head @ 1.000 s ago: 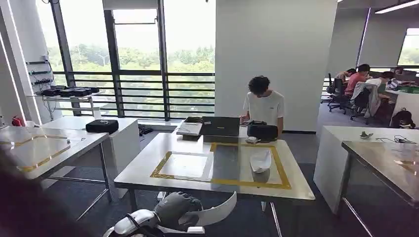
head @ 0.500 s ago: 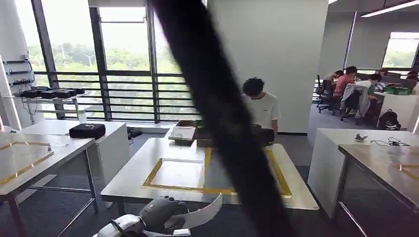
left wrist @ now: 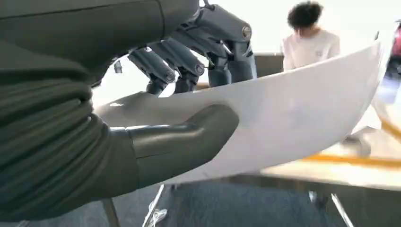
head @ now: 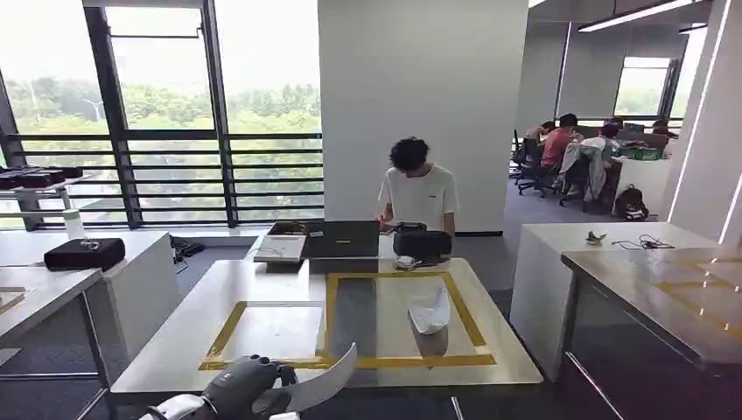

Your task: Take the parts from the cabinet and place them on the table.

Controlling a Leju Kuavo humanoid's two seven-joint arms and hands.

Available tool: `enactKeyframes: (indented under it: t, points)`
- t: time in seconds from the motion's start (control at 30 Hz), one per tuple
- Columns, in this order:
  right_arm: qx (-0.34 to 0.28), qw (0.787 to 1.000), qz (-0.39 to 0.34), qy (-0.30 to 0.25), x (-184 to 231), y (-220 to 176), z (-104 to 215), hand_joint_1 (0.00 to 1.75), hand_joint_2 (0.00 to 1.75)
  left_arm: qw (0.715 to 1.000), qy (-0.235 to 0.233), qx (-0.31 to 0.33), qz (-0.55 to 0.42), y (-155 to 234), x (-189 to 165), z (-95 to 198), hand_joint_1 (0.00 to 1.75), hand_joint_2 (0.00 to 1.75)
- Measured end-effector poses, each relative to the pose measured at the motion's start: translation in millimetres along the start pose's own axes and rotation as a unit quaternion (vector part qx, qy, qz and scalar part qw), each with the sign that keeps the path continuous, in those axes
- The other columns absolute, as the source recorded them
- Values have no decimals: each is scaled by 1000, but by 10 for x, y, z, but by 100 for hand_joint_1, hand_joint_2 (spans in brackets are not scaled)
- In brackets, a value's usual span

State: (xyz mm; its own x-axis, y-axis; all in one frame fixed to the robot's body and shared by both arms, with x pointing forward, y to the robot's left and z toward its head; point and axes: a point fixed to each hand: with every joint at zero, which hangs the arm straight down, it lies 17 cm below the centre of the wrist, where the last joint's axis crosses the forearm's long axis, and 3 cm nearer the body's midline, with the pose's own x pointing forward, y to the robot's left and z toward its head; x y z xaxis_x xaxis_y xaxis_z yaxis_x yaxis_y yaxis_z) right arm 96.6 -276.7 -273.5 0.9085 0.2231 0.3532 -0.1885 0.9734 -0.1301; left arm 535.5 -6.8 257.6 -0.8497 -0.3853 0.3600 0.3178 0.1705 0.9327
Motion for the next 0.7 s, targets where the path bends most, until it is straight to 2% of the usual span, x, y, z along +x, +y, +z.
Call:
enactKeyframes:
  t: [0.43,0.7]
  points:
    - [1,1000,-2,3,-47,15,12,0,0,1000,-2,-1,2,-30,22,-17,175,175]
    - [4,1000,-22,0,22,27,1,0,0,1000,-22,1,-4,52,230,-183,175,175]
